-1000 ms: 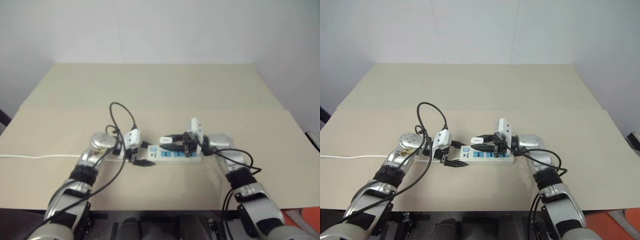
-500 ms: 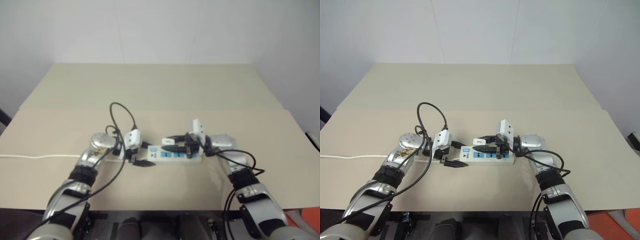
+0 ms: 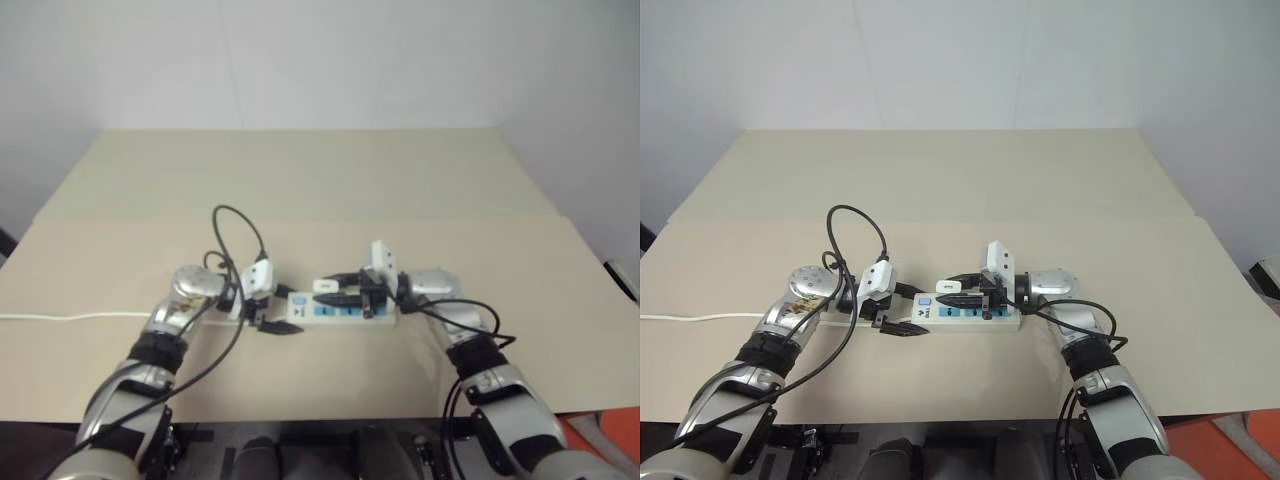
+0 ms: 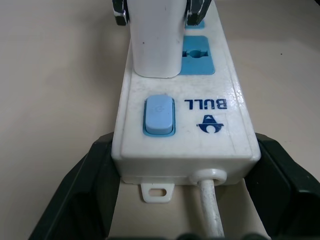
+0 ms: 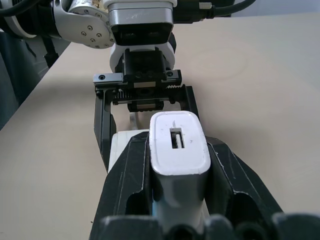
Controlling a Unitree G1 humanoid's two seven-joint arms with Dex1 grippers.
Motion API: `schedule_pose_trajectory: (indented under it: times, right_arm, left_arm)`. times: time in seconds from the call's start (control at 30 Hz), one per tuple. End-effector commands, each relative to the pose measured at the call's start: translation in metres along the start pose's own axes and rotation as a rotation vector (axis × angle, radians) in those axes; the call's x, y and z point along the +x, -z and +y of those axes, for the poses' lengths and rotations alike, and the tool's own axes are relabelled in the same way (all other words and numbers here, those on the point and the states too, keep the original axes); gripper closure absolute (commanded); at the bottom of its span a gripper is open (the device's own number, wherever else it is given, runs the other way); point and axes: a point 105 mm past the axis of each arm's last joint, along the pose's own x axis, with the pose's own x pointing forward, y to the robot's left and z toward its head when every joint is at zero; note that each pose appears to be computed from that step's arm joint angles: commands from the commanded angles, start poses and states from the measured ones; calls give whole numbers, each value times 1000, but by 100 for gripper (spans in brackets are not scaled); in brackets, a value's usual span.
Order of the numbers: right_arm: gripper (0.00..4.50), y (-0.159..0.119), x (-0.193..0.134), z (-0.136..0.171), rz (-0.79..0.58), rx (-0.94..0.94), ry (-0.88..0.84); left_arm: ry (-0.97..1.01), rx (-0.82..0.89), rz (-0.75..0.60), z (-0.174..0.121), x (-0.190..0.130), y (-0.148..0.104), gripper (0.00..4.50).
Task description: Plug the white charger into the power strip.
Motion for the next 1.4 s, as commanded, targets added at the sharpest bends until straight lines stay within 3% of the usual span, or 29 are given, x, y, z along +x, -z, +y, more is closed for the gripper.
schedule_pose_trajectory:
  times: [0.03, 0.37, 0.8, 1.07, 1.4]
  right_arm:
    - [333, 28, 8, 13, 96, 79, -46]
    - [333, 41, -13, 13, 133, 114, -21]
    - [333, 40, -13, 14, 128, 113, -33]
    - [76, 39, -13, 15, 133, 98, -33]
    - [76, 32, -18, 10, 122, 83, -17]
  left_arm:
    - [-16, 0, 32, 1, -7, 3, 123]
    - [-22, -9, 33, -2, -9, 6, 123]
    - [-27, -15, 39, -3, -12, 8, 123]
    - [-26, -18, 33, -3, -9, 8, 123]
    - [-25, -18, 25, -2, -5, 6, 123]
